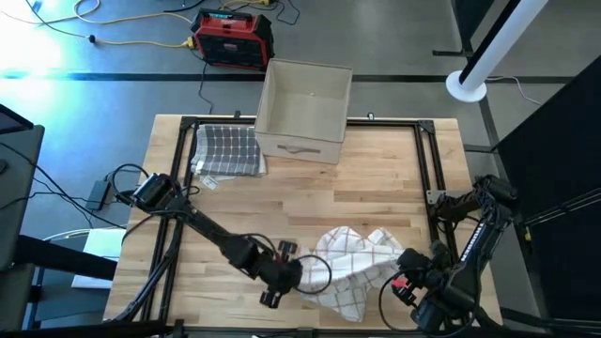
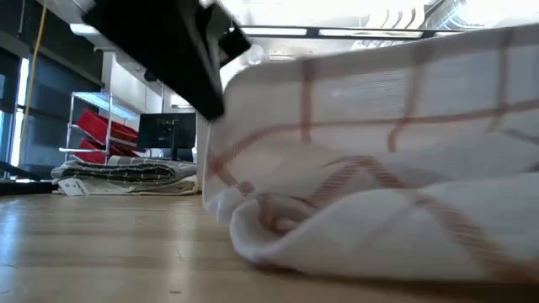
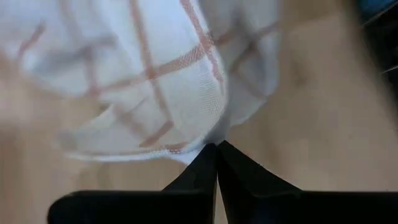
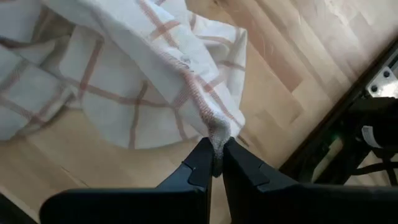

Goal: Fold towel
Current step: Fold the white squared towel

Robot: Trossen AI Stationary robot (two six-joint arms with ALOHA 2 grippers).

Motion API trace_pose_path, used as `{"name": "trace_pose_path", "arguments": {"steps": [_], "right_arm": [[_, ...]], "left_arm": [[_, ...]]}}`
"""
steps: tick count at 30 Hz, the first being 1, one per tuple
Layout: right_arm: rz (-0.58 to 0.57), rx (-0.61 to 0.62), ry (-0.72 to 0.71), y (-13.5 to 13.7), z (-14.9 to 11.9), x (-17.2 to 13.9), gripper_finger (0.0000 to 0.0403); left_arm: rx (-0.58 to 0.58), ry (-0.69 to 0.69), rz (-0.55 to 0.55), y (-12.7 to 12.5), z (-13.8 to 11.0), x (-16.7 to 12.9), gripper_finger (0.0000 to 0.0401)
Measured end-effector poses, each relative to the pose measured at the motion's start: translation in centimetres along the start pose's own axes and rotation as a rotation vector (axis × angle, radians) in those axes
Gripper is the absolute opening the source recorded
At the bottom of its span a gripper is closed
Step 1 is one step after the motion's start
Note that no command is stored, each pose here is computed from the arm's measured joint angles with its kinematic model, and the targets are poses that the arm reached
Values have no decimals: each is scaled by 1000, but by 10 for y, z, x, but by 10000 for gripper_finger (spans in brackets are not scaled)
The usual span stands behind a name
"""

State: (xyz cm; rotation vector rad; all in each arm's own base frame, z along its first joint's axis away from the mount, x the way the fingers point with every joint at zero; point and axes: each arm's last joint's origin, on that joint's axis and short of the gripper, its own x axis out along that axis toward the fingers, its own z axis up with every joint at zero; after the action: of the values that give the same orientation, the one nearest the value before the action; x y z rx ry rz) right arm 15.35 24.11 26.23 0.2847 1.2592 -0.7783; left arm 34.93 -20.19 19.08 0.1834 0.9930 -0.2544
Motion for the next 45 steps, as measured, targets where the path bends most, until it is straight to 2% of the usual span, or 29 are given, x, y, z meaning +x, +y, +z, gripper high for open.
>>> {"name": "trace_pose_path", "arguments": {"steps": [5,12,14,17,18,20,23,26,29,35,38,41,45], "right_arm": [[11,-3,-38,0,0,0,12],[30,-2,-59,2,1,-1,12],[30,-2,-59,2,1,-1,12],[33,-3,-70,2,1,-1,12],[34,-3,-78,2,1,-1,12],[36,-3,-81,2,1,-1,12],[52,2,-80,4,1,-1,12],[62,5,-78,4,1,-1,12],[67,8,-77,5,1,-1,12],[67,5,-77,5,1,-1,12],[67,5,-77,5,1,-1,12],[70,8,-77,5,1,-1,12],[72,8,-76,5,1,-1,12]], "left_arm": [[33,-12,-20,-2,1,0,42],[182,148,16,14,-12,1,141],[258,214,55,19,-18,0,164],[404,277,197,29,-22,-1,183],[452,280,237,33,-22,0,186],[532,254,248,40,-22,6,188],[597,169,156,48,-22,16,187],[667,172,143,54,-27,21,185],[692,163,143,56,-26,21,184],[717,74,25,48,-22,29,184],[795,79,19,44,-25,43,184],[859,118,70,44,-29,52,184],[859,159,110,48,-32,58,181]]}}
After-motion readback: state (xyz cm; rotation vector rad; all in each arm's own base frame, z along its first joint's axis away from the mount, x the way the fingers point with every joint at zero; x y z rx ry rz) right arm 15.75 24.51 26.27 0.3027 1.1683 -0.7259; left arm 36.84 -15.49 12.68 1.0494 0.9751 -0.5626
